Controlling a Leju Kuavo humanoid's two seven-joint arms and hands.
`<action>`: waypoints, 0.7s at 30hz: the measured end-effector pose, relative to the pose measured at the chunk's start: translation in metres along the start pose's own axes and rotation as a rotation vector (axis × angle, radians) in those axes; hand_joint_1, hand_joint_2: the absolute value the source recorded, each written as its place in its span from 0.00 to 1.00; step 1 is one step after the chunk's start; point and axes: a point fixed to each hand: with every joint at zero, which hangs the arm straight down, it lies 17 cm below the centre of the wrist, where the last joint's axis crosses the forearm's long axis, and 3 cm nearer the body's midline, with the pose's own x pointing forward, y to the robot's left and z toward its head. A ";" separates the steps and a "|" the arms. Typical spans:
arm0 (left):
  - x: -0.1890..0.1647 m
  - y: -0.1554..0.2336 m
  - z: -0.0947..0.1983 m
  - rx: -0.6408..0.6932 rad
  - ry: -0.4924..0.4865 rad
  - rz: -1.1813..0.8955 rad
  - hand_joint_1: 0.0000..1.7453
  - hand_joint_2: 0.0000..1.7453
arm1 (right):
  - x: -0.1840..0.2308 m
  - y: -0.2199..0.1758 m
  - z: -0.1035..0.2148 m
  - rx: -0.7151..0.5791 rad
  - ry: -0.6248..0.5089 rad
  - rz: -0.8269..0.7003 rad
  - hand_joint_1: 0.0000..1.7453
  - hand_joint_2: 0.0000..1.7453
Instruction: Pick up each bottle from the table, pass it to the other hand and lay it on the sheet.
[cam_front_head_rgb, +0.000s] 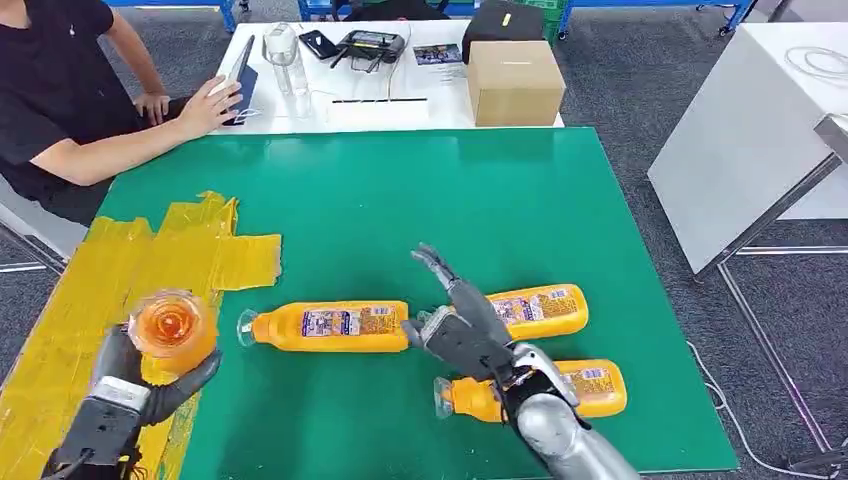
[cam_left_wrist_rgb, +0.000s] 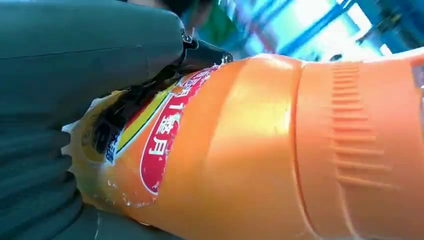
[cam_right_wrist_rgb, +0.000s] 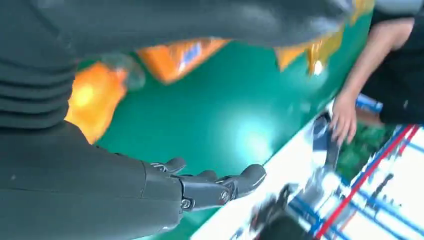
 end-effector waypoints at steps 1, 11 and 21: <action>0.000 0.002 -0.001 -0.003 -0.017 -0.085 1.00 1.00 | -0.002 -0.006 0.000 -0.010 0.006 0.005 0.00 0.00; -0.037 0.012 0.002 -0.117 -0.059 -0.586 1.00 1.00 | -0.012 -0.027 0.002 -0.042 0.027 0.015 0.00 0.00; -0.071 0.016 0.011 -0.227 -0.032 -0.661 1.00 1.00 | -0.016 -0.031 0.003 -0.042 0.038 0.018 0.00 0.00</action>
